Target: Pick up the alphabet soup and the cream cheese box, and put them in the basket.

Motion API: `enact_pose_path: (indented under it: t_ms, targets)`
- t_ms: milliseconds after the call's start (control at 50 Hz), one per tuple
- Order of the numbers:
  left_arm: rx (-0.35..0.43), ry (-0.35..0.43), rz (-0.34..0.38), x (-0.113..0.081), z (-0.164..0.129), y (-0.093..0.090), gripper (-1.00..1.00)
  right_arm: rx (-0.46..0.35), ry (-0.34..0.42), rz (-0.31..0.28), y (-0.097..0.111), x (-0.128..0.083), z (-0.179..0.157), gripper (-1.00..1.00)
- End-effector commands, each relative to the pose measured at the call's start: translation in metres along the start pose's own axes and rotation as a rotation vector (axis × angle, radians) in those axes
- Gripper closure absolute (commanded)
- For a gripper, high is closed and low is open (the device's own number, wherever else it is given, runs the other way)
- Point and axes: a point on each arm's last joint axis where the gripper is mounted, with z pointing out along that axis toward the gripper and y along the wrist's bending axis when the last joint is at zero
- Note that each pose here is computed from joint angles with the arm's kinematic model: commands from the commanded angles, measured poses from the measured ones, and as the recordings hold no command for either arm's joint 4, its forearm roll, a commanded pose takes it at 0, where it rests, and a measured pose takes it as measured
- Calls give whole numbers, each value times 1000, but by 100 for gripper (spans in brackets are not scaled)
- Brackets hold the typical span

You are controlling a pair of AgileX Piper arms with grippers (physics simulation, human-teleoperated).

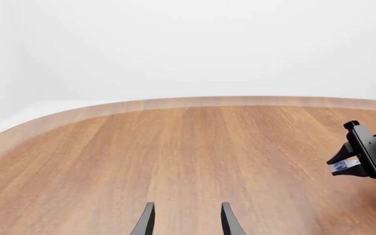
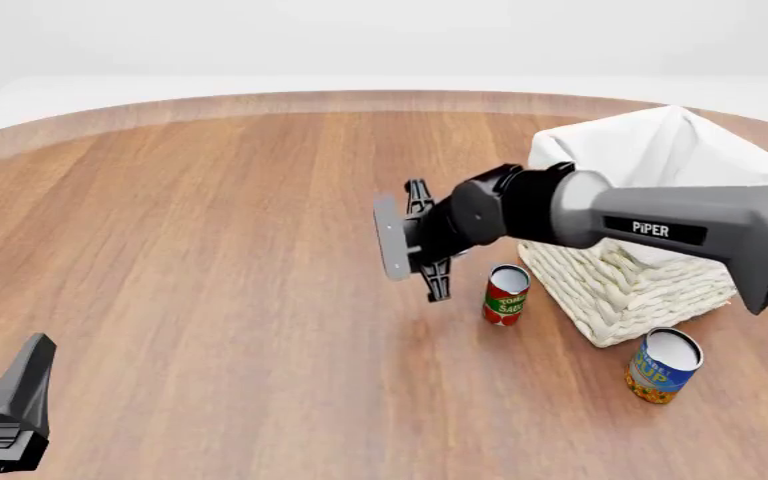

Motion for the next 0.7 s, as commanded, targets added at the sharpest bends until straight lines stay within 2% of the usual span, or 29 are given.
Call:
enact_pose_path:
  t_ms: [20,320,360,520,540,700]
  targets:
    - [0,0,0,0,0,0,-100,69,-28,70,-9,-8,-19,100]
    - [0,0,0,0,0,0,-100,120,-56,151,-14,-12,-38,100]
    - [0,0,0,0,0,0,-100,142,-76,183,-17,-18,-47,100]
    - [0,0,0,0,0,0,-100,161,-88,216,-16,-18,-53,100]
    - [0,0,0,0,0,0,-100,177,-110,239,-17,-24,-60,100]
    - [0,0,0,0,0,0,-100,200,-124,262,-18,-25,-66,100]
